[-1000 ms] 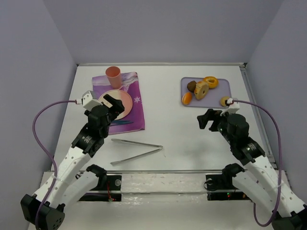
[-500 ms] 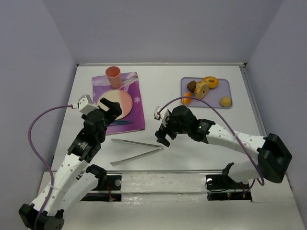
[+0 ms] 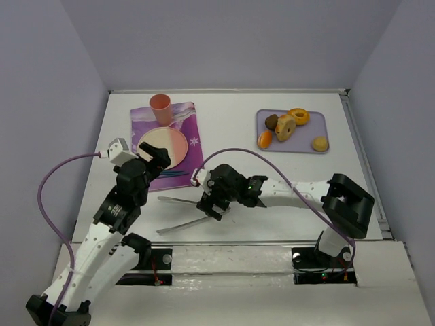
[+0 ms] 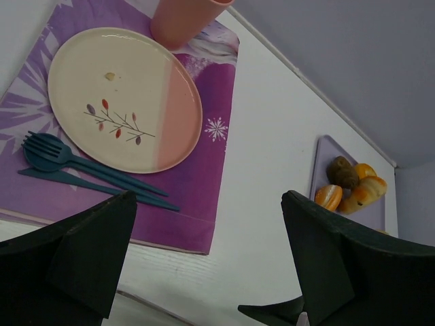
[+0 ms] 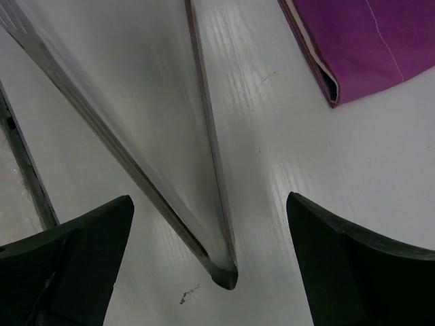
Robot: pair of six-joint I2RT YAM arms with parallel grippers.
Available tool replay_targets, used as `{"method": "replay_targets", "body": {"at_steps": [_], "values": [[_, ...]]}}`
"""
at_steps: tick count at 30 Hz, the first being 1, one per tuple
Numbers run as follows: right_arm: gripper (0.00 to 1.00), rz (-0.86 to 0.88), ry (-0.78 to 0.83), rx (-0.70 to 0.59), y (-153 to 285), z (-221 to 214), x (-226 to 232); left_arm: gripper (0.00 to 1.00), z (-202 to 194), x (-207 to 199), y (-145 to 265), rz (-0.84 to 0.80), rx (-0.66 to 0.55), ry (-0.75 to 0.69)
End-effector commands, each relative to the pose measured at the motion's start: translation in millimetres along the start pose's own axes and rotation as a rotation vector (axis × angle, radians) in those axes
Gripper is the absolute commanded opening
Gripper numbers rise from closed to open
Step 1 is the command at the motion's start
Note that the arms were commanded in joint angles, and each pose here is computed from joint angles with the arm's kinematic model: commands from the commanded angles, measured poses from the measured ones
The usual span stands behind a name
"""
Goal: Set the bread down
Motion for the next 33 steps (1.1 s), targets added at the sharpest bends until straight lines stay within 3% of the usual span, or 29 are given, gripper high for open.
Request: {"method": "replay_targets", "body": {"at_steps": [1, 9, 30, 32, 33], "values": [[1.0, 0.079, 0.112, -0.084, -2.8, 21.6, 17.5, 0.99, 4.4, 1.6, 0.7, 0.001, -0.028, 0.014], [1.0, 0.136, 0.246, -0.033, -20.3, 2.8, 24.3, 0.99, 4.8, 0.3, 1.2, -0.005, -0.026, 0.015], [1.0, 0.21, 0.253, 0.011, -65.7, -1.4, 30.0, 0.99, 6.8, 1.7, 4.1, -0.004, -0.032, 0.013], [0.94, 0.221, 0.248, 0.005, -66.7, 0.4, 31.7, 0.99, 7.8, 1.8, 4.8, -0.004, -0.035, 0.014], [0.85, 0.231, 0.247, 0.003, -65.6, 0.1, 33.5, 0.99, 8.6, 1.4, 5.6, -0.007, -0.037, 0.016]]}}
Point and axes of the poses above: each gripper's point midway between its finger pads, its own y axis back along the fingers, its own x axis along the line the jaws close on, z = x × y, the point moved 2 cm from there along y, back along the fingers, and after that the axes turned 5 degrees about y, right-handed, at the moved point
